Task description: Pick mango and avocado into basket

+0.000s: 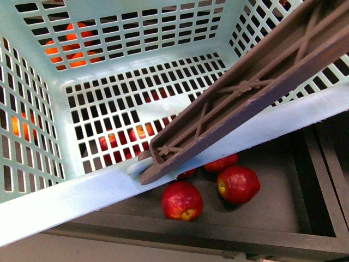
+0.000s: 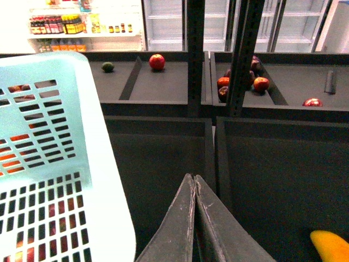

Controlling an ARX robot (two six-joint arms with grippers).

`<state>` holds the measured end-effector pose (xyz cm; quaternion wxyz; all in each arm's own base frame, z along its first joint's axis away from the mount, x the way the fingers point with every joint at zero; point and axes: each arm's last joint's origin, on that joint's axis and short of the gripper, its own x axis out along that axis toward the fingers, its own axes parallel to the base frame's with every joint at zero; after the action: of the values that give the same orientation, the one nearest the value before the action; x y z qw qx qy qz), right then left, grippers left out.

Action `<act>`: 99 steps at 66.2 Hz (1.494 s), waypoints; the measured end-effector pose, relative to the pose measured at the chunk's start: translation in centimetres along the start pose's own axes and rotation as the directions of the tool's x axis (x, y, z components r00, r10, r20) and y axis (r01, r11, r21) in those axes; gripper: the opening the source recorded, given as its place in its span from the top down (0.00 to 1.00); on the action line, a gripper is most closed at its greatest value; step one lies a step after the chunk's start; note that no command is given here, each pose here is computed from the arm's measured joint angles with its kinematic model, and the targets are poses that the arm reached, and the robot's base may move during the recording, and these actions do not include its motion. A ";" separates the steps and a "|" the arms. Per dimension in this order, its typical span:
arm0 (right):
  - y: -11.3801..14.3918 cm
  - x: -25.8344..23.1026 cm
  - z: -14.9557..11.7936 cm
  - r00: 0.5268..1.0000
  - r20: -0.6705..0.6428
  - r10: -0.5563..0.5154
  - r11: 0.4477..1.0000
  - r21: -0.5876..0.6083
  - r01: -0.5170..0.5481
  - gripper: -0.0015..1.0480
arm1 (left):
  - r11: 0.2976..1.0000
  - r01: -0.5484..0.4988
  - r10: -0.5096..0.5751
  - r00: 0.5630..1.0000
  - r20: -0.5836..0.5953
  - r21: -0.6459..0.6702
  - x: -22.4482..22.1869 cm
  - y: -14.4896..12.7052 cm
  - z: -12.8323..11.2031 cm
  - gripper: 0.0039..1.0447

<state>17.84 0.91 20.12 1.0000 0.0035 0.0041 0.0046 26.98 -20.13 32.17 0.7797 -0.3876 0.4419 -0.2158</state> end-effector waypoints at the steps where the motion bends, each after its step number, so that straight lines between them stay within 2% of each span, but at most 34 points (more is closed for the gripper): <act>1: -0.2 -0.2 -0.2 1.000 0.000 0.016 1.000 -0.003 -0.016 0.98 | 1.000 0.000 0.000 1.000 0.000 0.000 0.0 0.0 0.0 0.86; 19: -0.9 -2.7 -1.8 1.000 -0.003 -0.007 1.000 -0.002 0.006 0.98 | 1.000 0.001 -0.001 1.000 -0.002 -0.002 0.0 0.0 0.0 0.86; 30: -0.9 -3.0 -1.9 1.000 0.003 -0.006 1.000 -0.003 0.006 0.61 | 1.000 0.001 -0.001 1.000 -0.001 -0.002 0.0 0.0 0.0 0.86; 41: -0.9 -3.0 -1.9 1.000 0.004 -0.006 1.000 -0.003 0.006 0.36 | 1.000 0.001 -0.001 1.000 -0.002 -0.002 0.0 0.0 0.0 0.86; 50: -0.9 -3.0 -1.9 1.000 0.004 -0.006 1.000 -0.003 0.006 0.07 | 1.000 0.001 -0.001 1.000 -0.002 -0.002 0.0 0.0 0.0 0.86; 70: -0.9 -3.1 -1.9 1.000 0.007 -0.011 1.000 -0.003 0.011 0.08 | 1.000 0.013 -0.013 1.000 -0.025 -0.007 0.1 -0.2 -0.3 0.86; 99: -0.9 -3.1 -1.9 1.000 0.005 -0.009 1.000 -0.003 0.009 0.08 | 1.000 0.001 -0.001 1.000 0.001 -0.003 0.0 0.0 0.0 0.86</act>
<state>14.77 0.01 18.19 1.0000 0.0018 0.0014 0.0000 26.99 -20.13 32.22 0.7791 -0.3891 0.4417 -0.2156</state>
